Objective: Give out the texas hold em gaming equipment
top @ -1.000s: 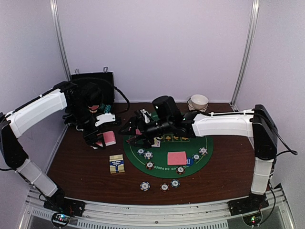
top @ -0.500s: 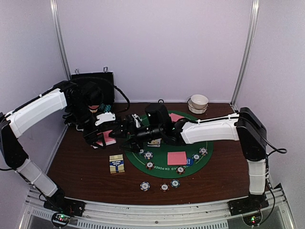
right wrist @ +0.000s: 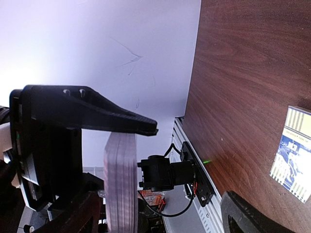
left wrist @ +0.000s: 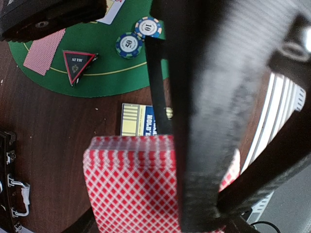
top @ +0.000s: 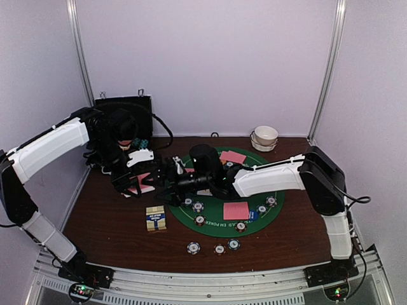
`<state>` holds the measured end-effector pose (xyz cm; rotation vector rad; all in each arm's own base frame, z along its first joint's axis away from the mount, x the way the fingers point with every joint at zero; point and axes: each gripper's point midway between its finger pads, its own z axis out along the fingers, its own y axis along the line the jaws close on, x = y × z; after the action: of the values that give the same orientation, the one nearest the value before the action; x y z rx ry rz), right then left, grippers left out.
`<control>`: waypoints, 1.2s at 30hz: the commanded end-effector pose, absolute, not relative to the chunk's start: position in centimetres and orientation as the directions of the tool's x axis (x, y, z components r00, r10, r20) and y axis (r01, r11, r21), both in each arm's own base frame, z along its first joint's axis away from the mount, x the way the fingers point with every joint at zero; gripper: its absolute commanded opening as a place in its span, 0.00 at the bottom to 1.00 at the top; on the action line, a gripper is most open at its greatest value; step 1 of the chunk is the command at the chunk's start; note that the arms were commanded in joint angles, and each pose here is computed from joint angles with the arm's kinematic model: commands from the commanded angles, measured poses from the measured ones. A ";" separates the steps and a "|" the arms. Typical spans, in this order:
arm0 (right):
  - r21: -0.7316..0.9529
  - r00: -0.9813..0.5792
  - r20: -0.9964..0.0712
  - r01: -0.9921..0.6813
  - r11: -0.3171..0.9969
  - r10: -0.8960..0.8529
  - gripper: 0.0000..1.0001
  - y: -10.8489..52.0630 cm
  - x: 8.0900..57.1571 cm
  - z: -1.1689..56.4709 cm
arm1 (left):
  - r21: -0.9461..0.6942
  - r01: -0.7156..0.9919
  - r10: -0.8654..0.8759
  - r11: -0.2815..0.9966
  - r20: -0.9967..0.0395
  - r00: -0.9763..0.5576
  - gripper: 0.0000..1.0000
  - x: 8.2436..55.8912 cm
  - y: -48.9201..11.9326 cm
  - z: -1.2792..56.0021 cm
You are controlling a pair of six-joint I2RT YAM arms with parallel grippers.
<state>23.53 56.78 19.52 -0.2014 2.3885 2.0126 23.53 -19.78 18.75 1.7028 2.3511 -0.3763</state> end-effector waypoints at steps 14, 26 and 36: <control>0.997 -0.996 -0.057 -0.060 0.049 -0.063 0.87 59.8 24.4 20.8 | -0.085 0.952 0.884 0.295 -0.353 -0.306 0.00 23.9 -20.4 19.7; 0.994 -0.994 -0.021 -0.032 0.105 -0.108 0.84 60.2 24.2 18.5 | -0.083 0.952 0.886 0.294 -0.351 -0.304 0.00 23.8 -20.3 19.6; 0.987 -0.997 -0.022 -0.033 0.160 -0.072 0.76 57.9 26.0 17.2 | -0.077 0.953 0.884 0.294 -0.357 -0.302 0.00 23.8 -20.3 19.9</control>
<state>25.24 59.41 18.38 -0.1228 2.3634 2.1216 23.54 -19.83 18.70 1.7041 2.3521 -0.3800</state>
